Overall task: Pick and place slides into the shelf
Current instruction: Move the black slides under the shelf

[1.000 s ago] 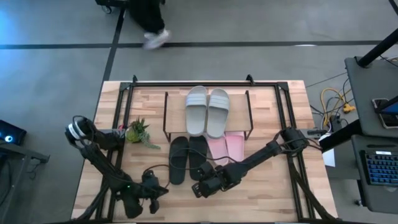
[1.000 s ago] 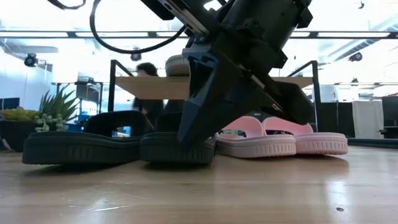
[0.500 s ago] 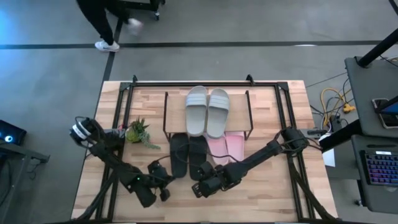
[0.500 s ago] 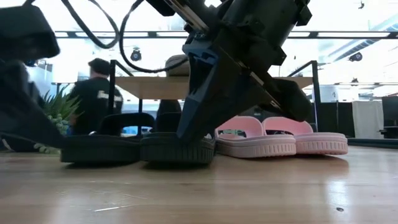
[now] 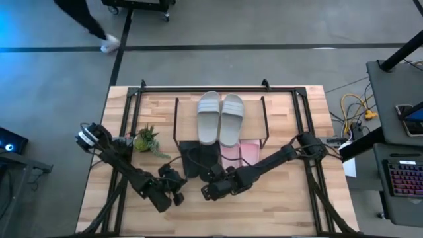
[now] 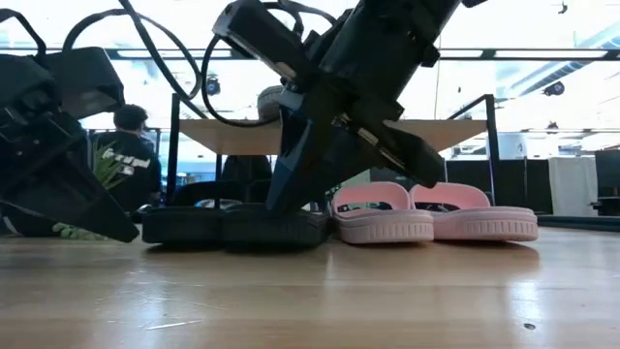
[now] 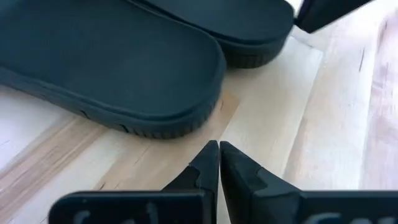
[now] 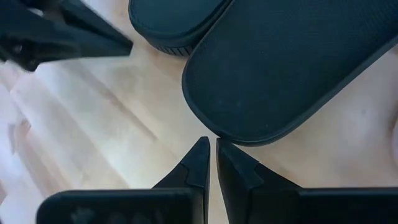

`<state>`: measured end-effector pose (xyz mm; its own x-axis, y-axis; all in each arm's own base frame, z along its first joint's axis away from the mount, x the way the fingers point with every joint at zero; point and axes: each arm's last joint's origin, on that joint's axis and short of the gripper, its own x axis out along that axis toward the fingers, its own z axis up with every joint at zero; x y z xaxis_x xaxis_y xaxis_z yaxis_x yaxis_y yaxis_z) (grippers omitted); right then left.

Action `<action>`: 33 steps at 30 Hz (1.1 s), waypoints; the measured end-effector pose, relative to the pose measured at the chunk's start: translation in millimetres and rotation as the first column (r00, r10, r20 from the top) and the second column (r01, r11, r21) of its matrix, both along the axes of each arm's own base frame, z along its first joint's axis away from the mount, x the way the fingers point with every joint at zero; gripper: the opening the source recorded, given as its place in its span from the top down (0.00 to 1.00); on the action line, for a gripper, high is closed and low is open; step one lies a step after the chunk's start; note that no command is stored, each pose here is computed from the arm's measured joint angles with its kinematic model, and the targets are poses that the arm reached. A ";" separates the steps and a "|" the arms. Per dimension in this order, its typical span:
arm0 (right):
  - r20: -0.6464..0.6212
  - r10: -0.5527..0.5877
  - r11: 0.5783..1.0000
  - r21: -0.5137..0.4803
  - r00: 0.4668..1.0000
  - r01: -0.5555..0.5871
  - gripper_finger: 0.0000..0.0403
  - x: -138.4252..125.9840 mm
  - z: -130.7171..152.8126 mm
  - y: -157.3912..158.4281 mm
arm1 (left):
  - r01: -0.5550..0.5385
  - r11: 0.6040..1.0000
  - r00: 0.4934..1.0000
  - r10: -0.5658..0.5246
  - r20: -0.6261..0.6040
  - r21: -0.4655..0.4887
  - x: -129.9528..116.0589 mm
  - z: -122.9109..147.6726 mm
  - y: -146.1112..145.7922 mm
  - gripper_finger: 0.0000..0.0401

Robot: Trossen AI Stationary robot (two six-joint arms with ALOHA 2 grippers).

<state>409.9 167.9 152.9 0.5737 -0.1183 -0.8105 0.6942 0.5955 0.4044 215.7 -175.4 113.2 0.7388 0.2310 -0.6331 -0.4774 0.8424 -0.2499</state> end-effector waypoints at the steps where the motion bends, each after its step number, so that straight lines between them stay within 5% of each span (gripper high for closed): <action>1: -0.002 -0.002 1.000 -0.002 1.000 0.002 0.94 0.4 -0.1 -1.5 | 0.000 1.000 1.000 0.000 0.000 -0.002 -0.5 0.2 0.4 1.00; 17: -0.041 -0.023 0.998 -0.061 0.999 0.021 0.94 -2.7 -1.2 -8.0 | 0.021 0.999 1.000 -0.021 0.001 -0.034 -5.2 7.3 3.4 1.00; 33: 0.013 0.156 0.988 0.011 0.988 -0.156 0.94 -11.5 25.2 42.7 | 0.064 0.993 0.995 -0.055 0.089 -0.102 5.2 33.4 -22.2 1.00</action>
